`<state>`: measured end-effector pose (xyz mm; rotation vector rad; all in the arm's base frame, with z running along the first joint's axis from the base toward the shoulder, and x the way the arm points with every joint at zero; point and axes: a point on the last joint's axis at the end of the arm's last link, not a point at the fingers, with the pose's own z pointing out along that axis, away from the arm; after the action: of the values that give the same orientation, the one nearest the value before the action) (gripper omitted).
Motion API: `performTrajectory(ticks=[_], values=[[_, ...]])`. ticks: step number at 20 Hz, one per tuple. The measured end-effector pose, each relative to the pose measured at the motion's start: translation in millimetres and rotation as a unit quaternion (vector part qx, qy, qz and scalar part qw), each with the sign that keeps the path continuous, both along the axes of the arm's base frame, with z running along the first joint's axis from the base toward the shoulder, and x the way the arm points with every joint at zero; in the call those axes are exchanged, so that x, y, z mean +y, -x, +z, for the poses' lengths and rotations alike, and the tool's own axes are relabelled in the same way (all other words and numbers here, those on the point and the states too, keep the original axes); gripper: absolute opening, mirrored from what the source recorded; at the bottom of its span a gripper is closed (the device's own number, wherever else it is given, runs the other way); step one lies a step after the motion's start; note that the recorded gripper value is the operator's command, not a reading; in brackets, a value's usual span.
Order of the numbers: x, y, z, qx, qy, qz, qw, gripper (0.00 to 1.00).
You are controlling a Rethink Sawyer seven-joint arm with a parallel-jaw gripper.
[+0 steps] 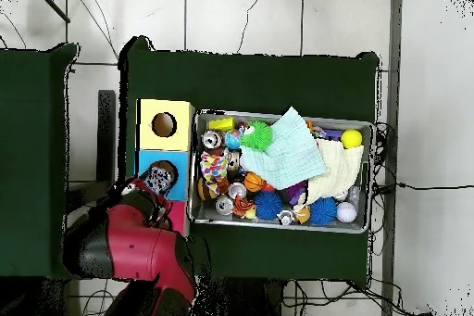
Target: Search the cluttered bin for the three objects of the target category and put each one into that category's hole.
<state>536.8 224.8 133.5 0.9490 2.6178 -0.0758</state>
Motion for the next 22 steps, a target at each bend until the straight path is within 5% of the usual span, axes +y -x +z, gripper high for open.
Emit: performTrajectory(ticks=[14,15,22], values=[[-13.5,-4.1,-18.2,0.017,-0.006,-0.013,0.9998,1.0],[-13.1,-4.3,-19.8,0.018,-0.007,-0.012,0.9997,0.0],[-11.1,-3.1,-27.6,0.027,-0.012,0.001,0.9996,0.0]])
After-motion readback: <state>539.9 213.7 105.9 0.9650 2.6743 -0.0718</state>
